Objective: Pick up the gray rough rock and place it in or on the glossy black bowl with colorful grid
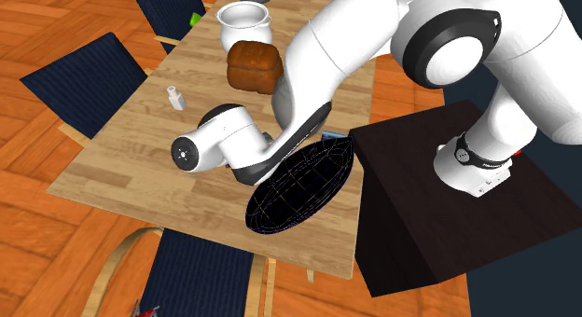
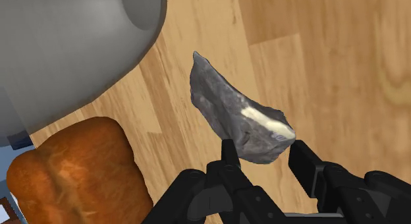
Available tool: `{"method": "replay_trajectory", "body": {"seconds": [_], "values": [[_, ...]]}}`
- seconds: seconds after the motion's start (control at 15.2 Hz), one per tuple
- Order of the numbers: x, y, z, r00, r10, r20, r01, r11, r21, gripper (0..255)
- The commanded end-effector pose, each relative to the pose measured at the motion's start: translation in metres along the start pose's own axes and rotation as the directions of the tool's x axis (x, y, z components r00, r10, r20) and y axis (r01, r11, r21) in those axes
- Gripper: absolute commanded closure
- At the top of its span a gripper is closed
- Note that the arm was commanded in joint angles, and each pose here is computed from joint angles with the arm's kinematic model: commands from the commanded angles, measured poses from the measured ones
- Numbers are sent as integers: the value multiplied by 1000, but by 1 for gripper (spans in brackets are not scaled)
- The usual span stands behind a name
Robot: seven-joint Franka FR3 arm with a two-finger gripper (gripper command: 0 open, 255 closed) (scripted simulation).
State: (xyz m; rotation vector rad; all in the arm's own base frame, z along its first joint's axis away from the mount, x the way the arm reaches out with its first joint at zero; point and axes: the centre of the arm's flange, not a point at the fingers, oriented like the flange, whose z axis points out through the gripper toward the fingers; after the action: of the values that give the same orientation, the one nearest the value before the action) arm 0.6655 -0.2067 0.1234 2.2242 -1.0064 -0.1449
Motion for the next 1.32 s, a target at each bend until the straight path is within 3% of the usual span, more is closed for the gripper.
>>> {"method": "replay_trajectory", "body": {"seconds": [0.0, 1.25], "values": [[1, 7, -9, 1000, 0, 0, 0, 1000, 0, 255], [18, 69, -85, 1000, 0, 0, 0, 1000, 0, 255]]}}
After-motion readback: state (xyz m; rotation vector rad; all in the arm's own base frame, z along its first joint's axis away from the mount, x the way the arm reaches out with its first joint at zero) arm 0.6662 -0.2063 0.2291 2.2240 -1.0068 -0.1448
